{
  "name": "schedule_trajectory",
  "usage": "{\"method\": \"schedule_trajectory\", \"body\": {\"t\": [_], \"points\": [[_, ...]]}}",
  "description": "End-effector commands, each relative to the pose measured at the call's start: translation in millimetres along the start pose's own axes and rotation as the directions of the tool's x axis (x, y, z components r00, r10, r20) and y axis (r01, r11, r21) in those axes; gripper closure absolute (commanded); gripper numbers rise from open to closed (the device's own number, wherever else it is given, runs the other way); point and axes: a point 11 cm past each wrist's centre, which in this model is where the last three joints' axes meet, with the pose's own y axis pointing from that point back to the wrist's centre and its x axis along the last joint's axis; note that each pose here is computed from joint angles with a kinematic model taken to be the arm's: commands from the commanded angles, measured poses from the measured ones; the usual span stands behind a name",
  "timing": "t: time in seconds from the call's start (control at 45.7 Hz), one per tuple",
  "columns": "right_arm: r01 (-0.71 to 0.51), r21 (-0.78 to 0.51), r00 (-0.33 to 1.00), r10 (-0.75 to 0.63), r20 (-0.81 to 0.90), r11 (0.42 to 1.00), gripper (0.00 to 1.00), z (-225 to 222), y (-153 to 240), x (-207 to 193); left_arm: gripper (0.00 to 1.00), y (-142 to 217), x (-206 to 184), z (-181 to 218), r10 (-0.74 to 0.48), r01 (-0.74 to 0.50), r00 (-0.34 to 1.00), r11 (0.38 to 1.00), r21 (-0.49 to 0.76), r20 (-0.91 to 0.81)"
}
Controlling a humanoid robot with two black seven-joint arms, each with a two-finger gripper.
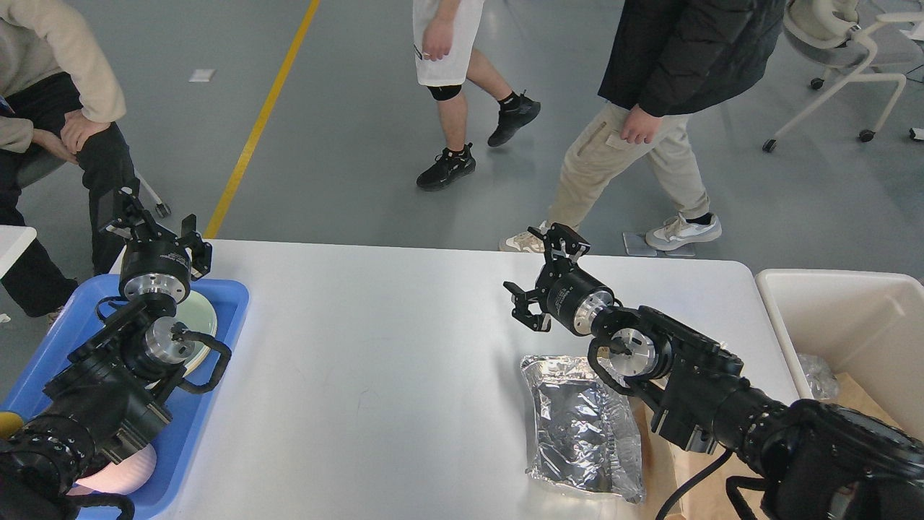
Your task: Tidy desktop
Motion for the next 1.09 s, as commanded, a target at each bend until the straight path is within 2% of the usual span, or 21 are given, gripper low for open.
{"method": "schedule_trajectory", "body": {"t": [0.0,0.876,0.941,1.073], "points": [[0.0,0.0,1.0,0.0,-0.001,1.0,0.0,0.1,0.0,0.0,0.04,0.0,0.1,-0.2,0.0,0.0,1.0,1.0,0.002,0.0],[0.002,-0.013,1.0,-0.002,-0.023,1.0,0.0,-1.0,-1.0,-0.9,0.04,0.0,0.1,0.0,0.0,0.0,1.0,1.0,0.0,0.0],[0.003,-0.005,0.999,-0.003,-0.032,1.0,0.0,-7.4,-2.1,-1.5,0.04,0.0,0.1,0.0,0.0,0.0,1.0,1.0,0.0,0.0],[0.03,0.05,0.996,-0.026,-0.081,0.998,0.0,-48.4,-9.8,-14.2,0.04,0.0,0.1,0.0,0.0,0.0,1.0,1.0,0.0,0.0]]}}
